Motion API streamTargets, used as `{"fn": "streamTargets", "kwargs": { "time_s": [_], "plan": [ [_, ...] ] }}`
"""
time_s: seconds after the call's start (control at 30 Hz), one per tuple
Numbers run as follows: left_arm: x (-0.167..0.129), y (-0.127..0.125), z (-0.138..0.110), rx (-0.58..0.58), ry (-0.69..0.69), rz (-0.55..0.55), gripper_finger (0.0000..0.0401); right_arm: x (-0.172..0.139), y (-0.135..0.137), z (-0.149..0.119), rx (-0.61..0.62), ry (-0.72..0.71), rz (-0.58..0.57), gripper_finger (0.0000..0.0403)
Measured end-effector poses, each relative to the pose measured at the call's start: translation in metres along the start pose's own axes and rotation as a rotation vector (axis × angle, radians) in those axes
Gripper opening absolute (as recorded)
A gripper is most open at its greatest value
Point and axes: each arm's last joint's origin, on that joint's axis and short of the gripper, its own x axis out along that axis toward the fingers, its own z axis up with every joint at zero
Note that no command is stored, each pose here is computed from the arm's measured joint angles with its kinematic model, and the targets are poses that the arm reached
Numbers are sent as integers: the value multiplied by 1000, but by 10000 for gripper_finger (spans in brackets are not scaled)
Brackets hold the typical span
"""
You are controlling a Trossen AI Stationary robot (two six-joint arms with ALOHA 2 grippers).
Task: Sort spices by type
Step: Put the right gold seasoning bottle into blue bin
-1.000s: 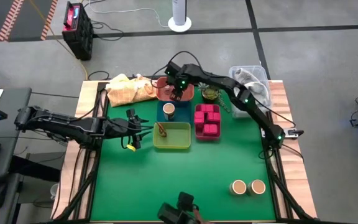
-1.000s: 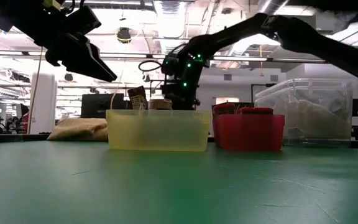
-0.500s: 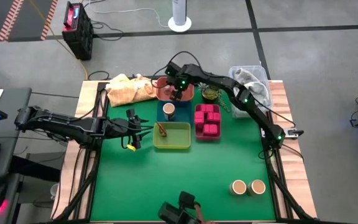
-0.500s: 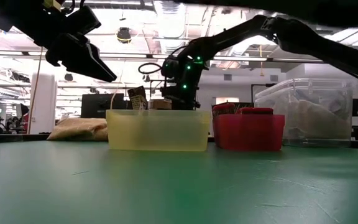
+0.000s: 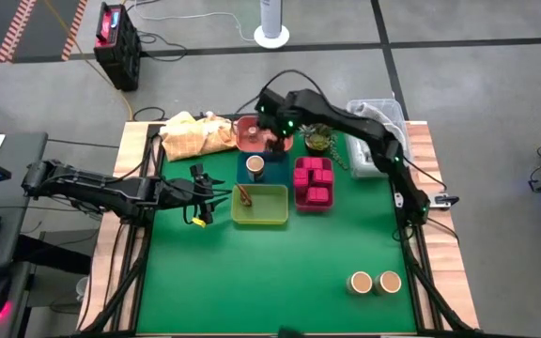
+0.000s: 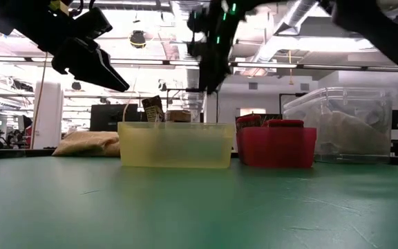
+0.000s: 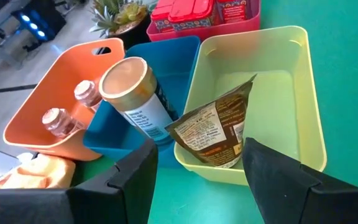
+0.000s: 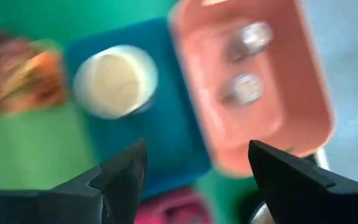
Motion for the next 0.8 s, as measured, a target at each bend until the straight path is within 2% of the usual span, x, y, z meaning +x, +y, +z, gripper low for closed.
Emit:
{"fn": "streamTargets", "kwargs": {
  "time_s": [0.13, 0.3, 0.4, 0.6, 0.8],
  "plan": [
    [0, 0, 0, 2, 1, -1, 224, -38, 48, -11, -61, 42, 40, 310],
    [-2, 1, 0, 4, 2, -5, 224, -74, 111, -31, -120, 68, -20, 311],
    [-7, 2, 1, -11, -20, -18, 224, -85, 144, -50, -136, 72, -59, 311],
    [-18, 1, 6, -50, -87, -89, 224, -85, 190, -103, -52, 117, -68, 311],
    [-23, -1, 7, -79, -101, -109, 224, -87, 230, -162, 82, 104, 2, 311]
  ]
}}
